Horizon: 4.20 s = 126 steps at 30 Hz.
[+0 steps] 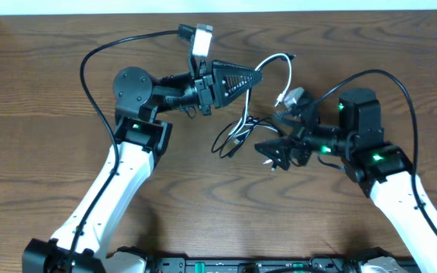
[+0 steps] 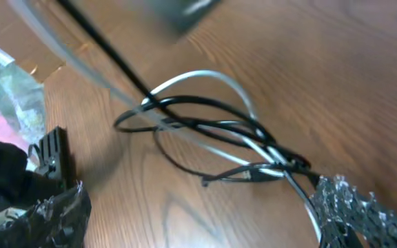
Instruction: Untangle cables
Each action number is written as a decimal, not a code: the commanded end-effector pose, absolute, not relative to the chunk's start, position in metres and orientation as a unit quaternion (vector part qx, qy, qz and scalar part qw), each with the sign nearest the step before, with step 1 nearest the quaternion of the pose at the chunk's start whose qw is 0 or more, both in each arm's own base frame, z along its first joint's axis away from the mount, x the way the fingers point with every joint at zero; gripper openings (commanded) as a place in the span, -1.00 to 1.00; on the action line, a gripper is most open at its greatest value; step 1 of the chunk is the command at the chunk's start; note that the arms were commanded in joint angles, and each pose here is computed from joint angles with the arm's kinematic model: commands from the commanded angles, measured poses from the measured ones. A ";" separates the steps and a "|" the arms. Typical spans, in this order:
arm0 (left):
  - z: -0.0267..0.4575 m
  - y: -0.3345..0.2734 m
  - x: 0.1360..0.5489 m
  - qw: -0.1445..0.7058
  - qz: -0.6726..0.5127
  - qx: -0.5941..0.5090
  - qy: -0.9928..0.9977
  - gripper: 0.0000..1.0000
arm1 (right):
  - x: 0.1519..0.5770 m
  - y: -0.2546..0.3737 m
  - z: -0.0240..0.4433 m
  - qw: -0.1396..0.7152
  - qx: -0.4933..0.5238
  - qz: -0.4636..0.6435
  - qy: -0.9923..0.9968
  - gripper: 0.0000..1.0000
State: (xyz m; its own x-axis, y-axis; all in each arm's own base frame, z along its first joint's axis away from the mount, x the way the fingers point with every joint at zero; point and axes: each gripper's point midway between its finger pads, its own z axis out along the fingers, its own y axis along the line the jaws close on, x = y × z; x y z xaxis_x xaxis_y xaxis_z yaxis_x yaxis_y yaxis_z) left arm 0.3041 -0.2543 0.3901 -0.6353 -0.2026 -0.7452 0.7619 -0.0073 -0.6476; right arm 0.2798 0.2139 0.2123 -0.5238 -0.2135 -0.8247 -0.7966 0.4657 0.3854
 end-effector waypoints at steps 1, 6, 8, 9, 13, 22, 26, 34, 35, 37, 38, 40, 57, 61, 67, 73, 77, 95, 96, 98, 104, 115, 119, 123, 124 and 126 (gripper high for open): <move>0.409 -0.251 0.297 0.379 -0.671 0.238 0.592 -0.85 | 0.283 0.231 0.213 0.355 -0.325 0.421 0.769 0.98; 0.409 -0.255 0.293 0.371 -0.675 0.240 0.591 -0.85 | 0.285 0.256 0.193 0.334 -0.345 0.433 0.763 0.99; 0.409 -0.258 0.290 0.367 -0.677 0.243 0.589 -0.85 | 0.290 0.261 0.184 0.331 -0.347 0.434 0.763 0.99; 0.409 -0.259 0.289 0.366 -0.678 0.244 0.589 -0.85 | 0.293 0.262 0.180 0.331 -0.347 0.434 0.763 0.99; 0.410 -0.260 0.288 0.365 -0.679 0.245 0.588 -0.85 | 0.302 0.267 0.170 0.330 -0.343 0.437 0.763 0.99; 0.413 -0.259 0.295 0.373 -0.681 0.221 0.590 -0.85 | 0.334 0.264 0.157 0.364 -0.307 0.395 0.786 0.98; 0.414 -0.262 0.295 0.376 -0.682 0.217 0.588 -0.85 | 0.339 0.266 0.146 0.368 -0.292 0.362 0.805 -0.97; 0.410 -0.264 0.292 0.373 -0.678 0.230 0.590 -0.85 | 0.333 0.246 0.120 0.315 -0.255 0.338 0.849 -0.98; 0.410 -0.264 0.293 0.376 -0.676 0.233 0.590 -0.85 | 0.333 0.241 0.116 0.305 -0.243 0.337 0.857 -0.98; 0.409 -0.264 0.293 0.377 -0.675 0.232 0.590 -0.85 | 0.333 0.233 0.111 0.293 -0.228 0.333 0.867 -0.97; 0.409 -0.264 0.293 0.377 -0.675 0.232 0.590 -0.85 | 0.337 0.223 0.105 0.285 -0.198 0.317 0.883 -0.98; 0.409 -0.264 0.293 0.377 -0.675 0.232 0.590 -0.85 | 0.342 0.200 0.091 0.272 -0.148 0.271 0.911 -0.97; 0.387 -0.243 0.319 0.392 -0.640 0.208 0.628 -0.85 | 0.280 0.029 0.029 0.110 0.223 -0.051 0.967 -0.98; 0.377 -0.221 0.329 0.381 -0.633 0.193 0.646 -0.85 | 0.278 0.025 0.028 0.102 0.237 -0.044 0.965 -0.98; 0.355 -0.204 0.340 0.361 -0.618 0.166 0.678 -0.85 | 0.290 0.031 0.029 0.117 0.240 -0.017 0.964 -0.97; 0.342 -0.210 0.333 0.334 -0.618 0.171 0.691 -0.85 | 0.327 0.080 0.045 0.165 0.146 0.118 0.968 0.79; 0.342 -0.212 0.332 0.333 -0.619 0.173 0.690 -0.85 | 0.336 0.160 0.089 0.227 -0.125 0.315 0.913 0.99; 0.342 -0.212 0.332 0.335 -0.618 0.176 0.689 -0.85 | 0.288 0.203 0.128 0.266 -0.362 0.448 0.773 0.99; 0.342 -0.212 0.332 0.335 -0.618 0.176 0.689 -0.85 | 0.286 0.203 0.128 0.265 -0.366 0.450 0.770 0.99; 0.342 -0.212 0.332 0.335 -0.618 0.176 0.689 -0.85 | 0.284 0.202 0.126 0.262 -0.368 0.448 0.772 0.98; 0.342 -0.212 0.332 0.335 -0.618 0.176 0.689 -0.85 | 0.276 0.210 0.113 0.248 -0.397 0.418 0.779 0.98; 0.342 -0.213 0.327 0.326 -0.623 0.184 0.687 -0.85 | 0.286 0.248 0.110 0.271 -0.413 0.364 0.789 -0.98; 0.342 -0.213 0.328 0.328 -0.622 0.185 0.687 -0.85 | 0.297 0.240 0.105 0.255 -0.345 0.345 0.835 -0.98; 0.342 -0.213 0.328 0.337 -0.617 0.195 0.684 -0.85 | 0.315 0.218 0.122 0.263 -0.259 0.312 0.875 -0.98; 0.341 -0.213 0.328 0.343 -0.612 0.202 0.683 -0.85 | 0.319 0.204 0.135 0.272 -0.234 0.289 0.888 -0.98; 0.335 -0.213 0.328 0.346 -0.604 0.209 0.686 -0.85 | 0.318 0.189 0.154 0.283 -0.218 0.265 0.896 -0.98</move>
